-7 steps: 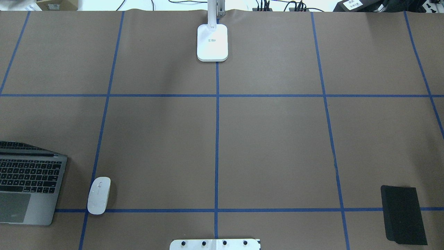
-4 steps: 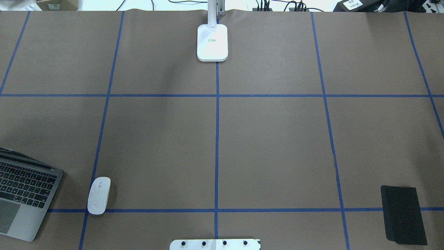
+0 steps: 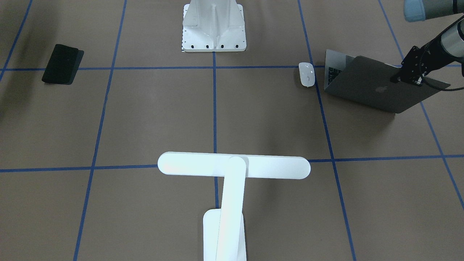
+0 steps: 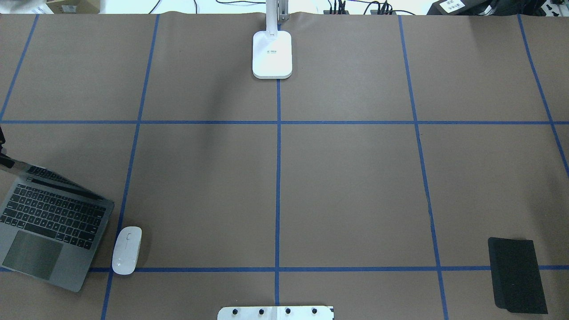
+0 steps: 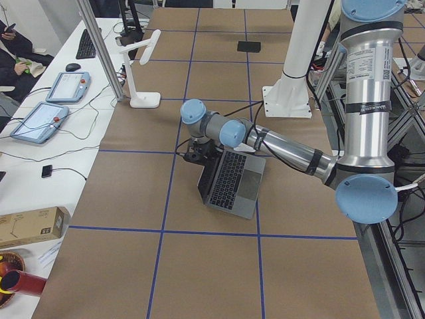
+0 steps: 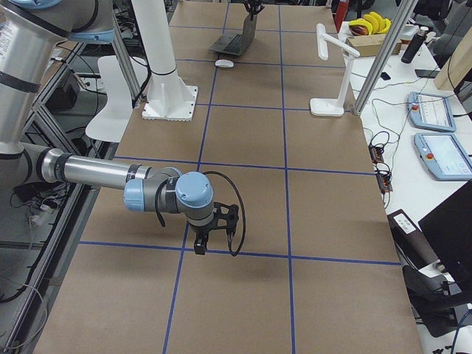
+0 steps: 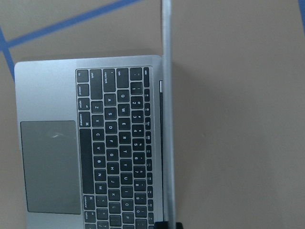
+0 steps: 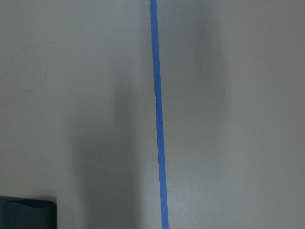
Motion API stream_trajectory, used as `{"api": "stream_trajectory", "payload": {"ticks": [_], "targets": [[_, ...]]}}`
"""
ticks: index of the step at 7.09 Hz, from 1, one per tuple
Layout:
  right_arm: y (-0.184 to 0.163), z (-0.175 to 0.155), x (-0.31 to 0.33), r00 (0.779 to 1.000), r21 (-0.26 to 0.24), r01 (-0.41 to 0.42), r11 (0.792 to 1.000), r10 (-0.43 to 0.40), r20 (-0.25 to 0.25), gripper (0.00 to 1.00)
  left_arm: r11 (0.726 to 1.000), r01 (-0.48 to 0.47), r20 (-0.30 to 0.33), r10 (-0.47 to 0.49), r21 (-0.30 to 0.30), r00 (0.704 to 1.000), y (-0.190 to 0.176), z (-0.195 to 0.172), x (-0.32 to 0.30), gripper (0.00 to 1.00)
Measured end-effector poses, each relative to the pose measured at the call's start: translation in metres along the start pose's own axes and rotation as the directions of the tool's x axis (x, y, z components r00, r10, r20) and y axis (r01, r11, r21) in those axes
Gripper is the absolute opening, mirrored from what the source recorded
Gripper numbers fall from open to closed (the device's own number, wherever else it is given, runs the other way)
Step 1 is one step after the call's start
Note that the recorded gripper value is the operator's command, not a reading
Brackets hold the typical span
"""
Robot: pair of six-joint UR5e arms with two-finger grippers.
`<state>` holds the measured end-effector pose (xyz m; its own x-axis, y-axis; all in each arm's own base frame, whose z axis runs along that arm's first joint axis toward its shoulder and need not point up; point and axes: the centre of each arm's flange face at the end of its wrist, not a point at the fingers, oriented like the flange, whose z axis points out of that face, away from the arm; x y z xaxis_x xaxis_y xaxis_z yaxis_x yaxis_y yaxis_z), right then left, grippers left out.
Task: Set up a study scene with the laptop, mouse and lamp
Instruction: 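Grip the silver laptop edge with the left gripper and drag it farther away, then slide the laptop with the left gripper toward the white lamp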
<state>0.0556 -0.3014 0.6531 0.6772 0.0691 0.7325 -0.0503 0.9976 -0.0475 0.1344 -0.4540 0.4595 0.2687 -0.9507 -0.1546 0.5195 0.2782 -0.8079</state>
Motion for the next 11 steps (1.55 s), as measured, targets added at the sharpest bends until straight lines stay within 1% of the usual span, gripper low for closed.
{"api": "stream_trajectory", "payload": {"ticks": [3,5,6,8,9,11], "targets": [[0.003,0.002,0.003,1.0,-0.007,-0.007,1.0,0.007,-0.002,1.0,1.0,0.008,0.005,-0.008,-0.002,1.0,0.069,-0.041,0.07,0.0],[0.004,0.004,0.005,1.0,-0.013,-0.012,1.0,0.012,-0.004,1.0,1.0,0.013,-0.004,-0.013,0.004,1.0,0.118,-0.071,0.112,0.0],[0.004,0.004,0.005,1.0,-0.016,-0.015,1.0,0.015,-0.003,1.0,1.0,0.025,-0.014,-0.024,0.006,1.0,0.138,-0.081,0.13,0.0],[0.004,0.006,0.007,1.0,-0.021,-0.022,1.0,0.022,-0.002,1.0,0.999,0.053,-0.04,-0.053,0.001,0.998,0.183,-0.086,0.164,0.0],[0.005,0.007,0.008,1.0,-0.024,-0.025,0.999,0.025,-0.002,1.0,0.998,0.066,-0.065,-0.066,-0.002,0.996,0.206,-0.084,0.18,0.0],[0.004,0.008,0.009,1.0,-0.025,-0.027,0.999,0.027,-0.003,1.0,0.996,0.085,-0.119,-0.083,0.012,0.989,0.249,-0.072,0.218,0.0]]}}
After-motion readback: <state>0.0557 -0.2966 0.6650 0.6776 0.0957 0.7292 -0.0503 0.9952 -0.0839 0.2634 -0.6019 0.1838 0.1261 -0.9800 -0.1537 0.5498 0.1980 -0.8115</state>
